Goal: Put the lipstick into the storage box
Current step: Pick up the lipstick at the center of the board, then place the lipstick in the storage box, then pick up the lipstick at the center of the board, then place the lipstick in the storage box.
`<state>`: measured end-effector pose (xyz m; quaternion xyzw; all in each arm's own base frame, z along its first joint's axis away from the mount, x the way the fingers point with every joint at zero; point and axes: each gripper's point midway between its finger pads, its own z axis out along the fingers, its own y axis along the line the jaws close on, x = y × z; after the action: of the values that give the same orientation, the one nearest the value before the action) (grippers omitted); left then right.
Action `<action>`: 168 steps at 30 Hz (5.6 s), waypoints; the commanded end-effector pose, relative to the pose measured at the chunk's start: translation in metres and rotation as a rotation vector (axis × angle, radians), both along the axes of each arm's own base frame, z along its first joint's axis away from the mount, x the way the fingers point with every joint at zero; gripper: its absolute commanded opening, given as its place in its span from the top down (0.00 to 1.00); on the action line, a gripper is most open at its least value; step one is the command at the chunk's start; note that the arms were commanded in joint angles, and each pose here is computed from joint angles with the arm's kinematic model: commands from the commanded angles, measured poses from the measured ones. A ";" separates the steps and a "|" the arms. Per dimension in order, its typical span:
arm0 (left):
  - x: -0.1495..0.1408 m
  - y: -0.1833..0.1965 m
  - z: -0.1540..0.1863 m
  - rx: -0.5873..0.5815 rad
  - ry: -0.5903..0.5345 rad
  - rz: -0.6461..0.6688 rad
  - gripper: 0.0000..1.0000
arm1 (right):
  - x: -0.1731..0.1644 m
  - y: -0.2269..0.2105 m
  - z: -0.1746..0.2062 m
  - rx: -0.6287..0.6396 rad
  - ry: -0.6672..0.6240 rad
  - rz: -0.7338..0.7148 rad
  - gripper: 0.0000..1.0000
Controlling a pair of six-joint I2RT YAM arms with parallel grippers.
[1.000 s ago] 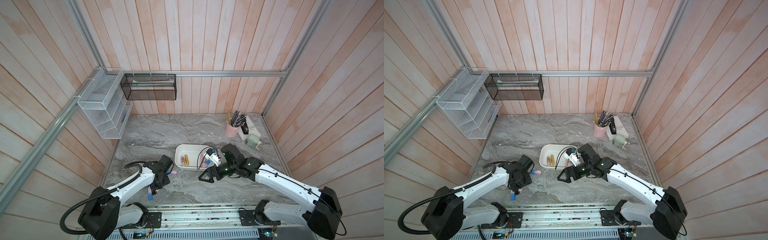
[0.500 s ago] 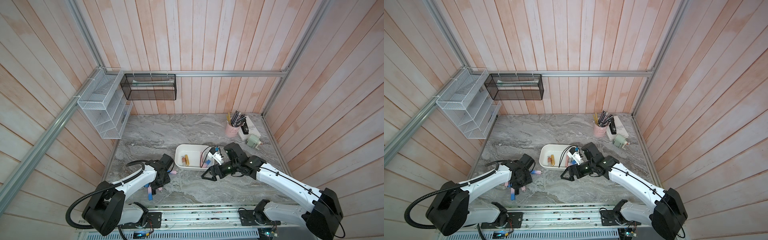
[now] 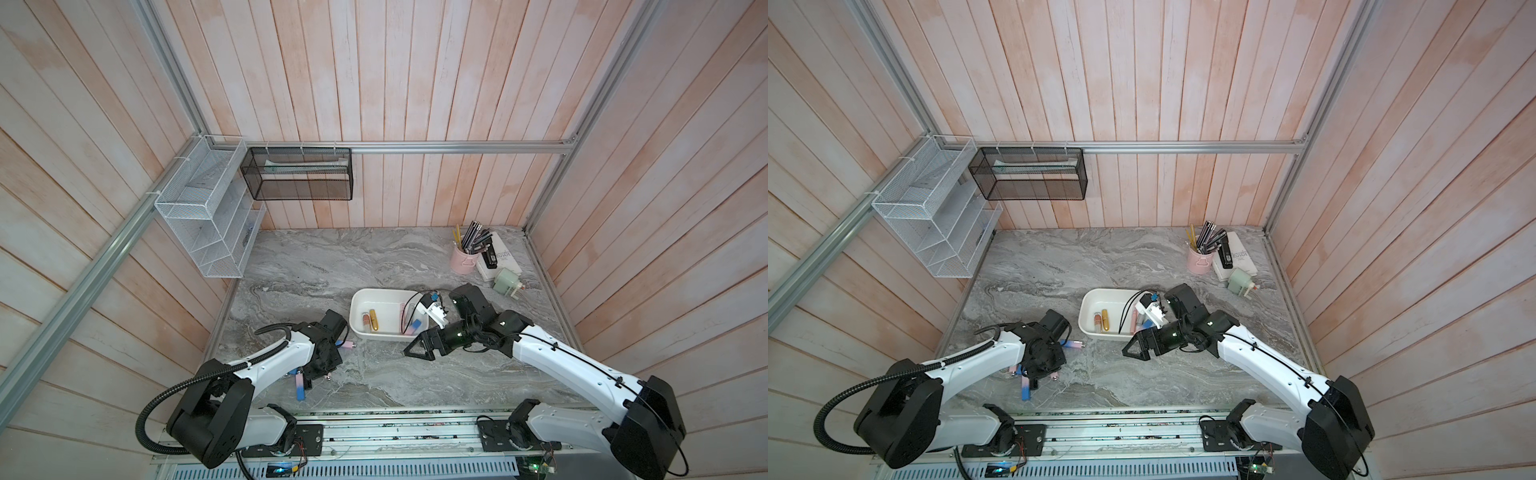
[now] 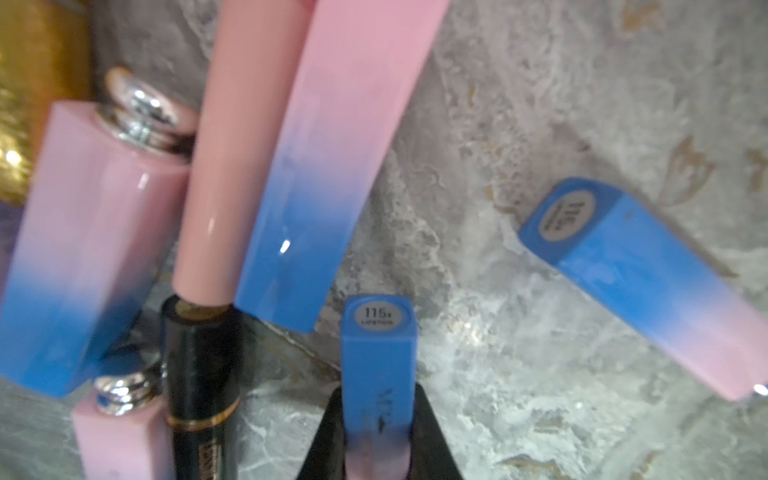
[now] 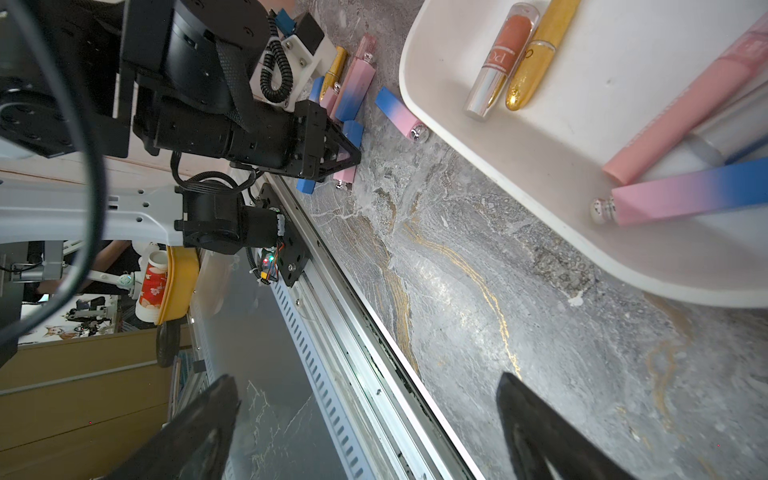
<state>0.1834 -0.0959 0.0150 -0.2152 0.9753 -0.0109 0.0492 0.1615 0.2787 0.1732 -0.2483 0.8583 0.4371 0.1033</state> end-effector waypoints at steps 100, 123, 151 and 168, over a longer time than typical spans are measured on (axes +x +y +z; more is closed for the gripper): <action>-0.013 0.035 0.034 0.074 -0.084 0.108 0.27 | -0.040 0.063 0.011 0.007 -0.056 0.032 0.02; -0.013 0.031 0.010 0.091 -0.018 0.096 0.29 | -0.025 0.025 0.013 0.010 -0.052 0.005 0.02; -0.006 -0.010 0.025 -0.020 -0.032 0.017 0.84 | -0.019 0.019 0.010 -0.001 -0.040 -0.018 0.02; 0.123 -0.113 0.102 -0.128 -0.221 -0.190 0.84 | -0.010 -0.004 0.016 -0.022 -0.062 -0.103 0.02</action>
<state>0.2895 -0.1906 0.1131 -0.1576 0.9743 -0.0898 0.1334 0.1523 0.2859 0.1959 -0.2277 0.8608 0.4294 0.1507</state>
